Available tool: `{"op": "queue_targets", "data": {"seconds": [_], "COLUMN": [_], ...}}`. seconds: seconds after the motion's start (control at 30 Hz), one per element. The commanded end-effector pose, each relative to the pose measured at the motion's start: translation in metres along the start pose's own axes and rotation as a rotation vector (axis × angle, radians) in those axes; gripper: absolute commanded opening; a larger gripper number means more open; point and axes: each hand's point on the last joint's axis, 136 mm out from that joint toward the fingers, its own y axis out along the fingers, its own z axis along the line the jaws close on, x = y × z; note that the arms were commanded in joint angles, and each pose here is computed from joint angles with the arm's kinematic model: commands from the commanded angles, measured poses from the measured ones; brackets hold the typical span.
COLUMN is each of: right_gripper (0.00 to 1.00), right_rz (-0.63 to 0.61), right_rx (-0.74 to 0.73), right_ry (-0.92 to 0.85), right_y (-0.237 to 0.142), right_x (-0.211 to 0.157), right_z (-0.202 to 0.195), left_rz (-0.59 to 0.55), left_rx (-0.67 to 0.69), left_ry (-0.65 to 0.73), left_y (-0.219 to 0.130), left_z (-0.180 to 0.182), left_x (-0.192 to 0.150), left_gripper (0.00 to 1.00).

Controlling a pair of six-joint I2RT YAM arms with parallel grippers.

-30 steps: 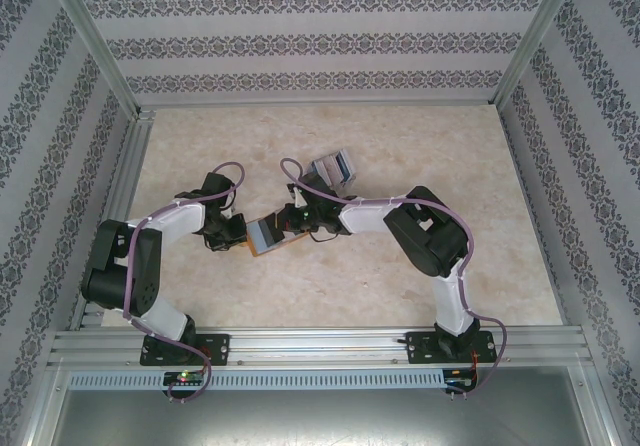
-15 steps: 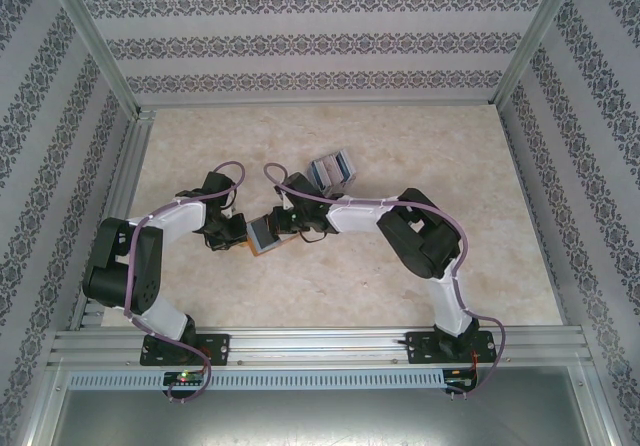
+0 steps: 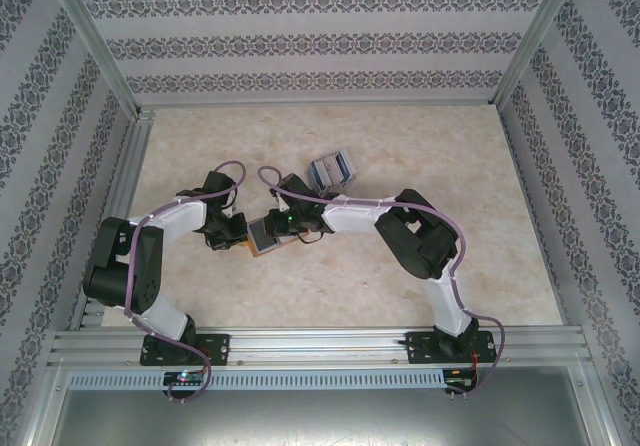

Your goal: Put the credit cards into the card holder

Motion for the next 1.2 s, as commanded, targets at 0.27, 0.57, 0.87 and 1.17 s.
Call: {"op": "queue_targets", "data": {"seconds": [0.27, 0.57, 0.87, 1.17], "right_gripper": [0.28, 0.39, 0.44, 0.46], "right_rz": [0.083, 0.036, -0.003, -0.040], "right_rx": [-0.043, -0.035, -0.042, -0.002], "right_ry": [-0.076, -0.086, -0.084, -0.066], "right_y": [-0.001, -0.028, -0.053, -0.072], "right_x": [-0.026, -0.015, -0.007, 0.000], "right_z": [0.005, 0.012, 0.008, 0.010], "left_rz": [-0.101, -0.146, -0.189, -0.199], "left_rx": [-0.098, -0.102, -0.108, -0.132], "left_ry": [0.026, 0.040, 0.042, 0.062], "left_y": [-0.019, -0.032, -0.044, -0.050], "left_z": [-0.032, -0.035, -0.036, -0.044], "left_x": [0.025, 0.030, 0.034, 0.037], "left_gripper": [0.05, 0.05, 0.05, 0.05]}}
